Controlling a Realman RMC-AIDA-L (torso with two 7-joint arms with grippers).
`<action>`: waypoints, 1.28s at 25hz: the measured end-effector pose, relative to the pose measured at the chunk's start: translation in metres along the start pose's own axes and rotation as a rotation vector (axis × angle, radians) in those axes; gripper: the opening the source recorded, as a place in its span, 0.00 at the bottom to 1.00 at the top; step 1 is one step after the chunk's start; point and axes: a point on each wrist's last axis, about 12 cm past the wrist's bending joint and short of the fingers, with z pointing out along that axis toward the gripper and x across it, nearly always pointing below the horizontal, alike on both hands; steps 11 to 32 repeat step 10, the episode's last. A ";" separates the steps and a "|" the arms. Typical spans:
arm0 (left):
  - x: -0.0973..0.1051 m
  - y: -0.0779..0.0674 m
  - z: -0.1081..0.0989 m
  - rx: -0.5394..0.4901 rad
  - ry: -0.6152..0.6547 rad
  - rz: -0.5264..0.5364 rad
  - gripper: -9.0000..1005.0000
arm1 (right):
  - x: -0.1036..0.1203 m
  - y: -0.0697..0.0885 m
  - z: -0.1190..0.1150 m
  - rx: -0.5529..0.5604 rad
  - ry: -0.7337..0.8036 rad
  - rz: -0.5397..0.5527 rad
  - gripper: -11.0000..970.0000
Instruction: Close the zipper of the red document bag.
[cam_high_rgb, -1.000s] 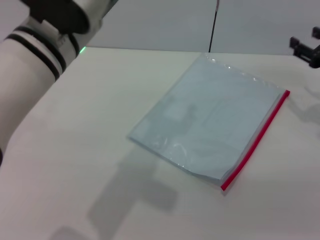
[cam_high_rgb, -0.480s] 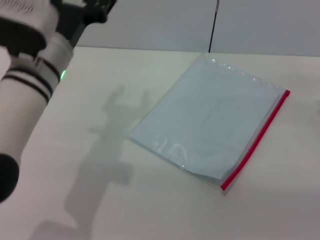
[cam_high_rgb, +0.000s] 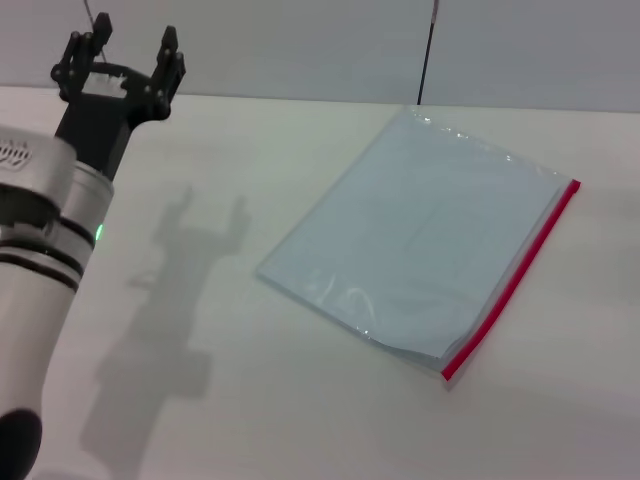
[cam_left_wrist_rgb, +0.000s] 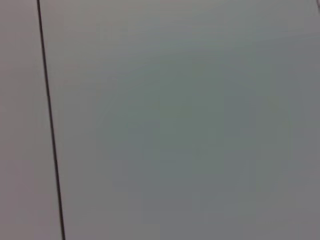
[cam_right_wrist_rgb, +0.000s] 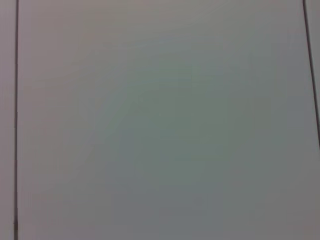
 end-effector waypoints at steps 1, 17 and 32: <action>0.000 0.000 0.000 0.000 0.000 0.000 0.71 | 0.002 0.001 -0.001 0.001 0.009 0.004 0.67; 0.006 0.005 -0.003 0.004 -0.010 -0.035 0.71 | 0.003 0.004 0.000 -0.007 0.016 0.007 0.67; 0.006 0.005 -0.003 0.004 -0.010 -0.035 0.71 | 0.003 0.004 0.000 -0.007 0.016 0.007 0.67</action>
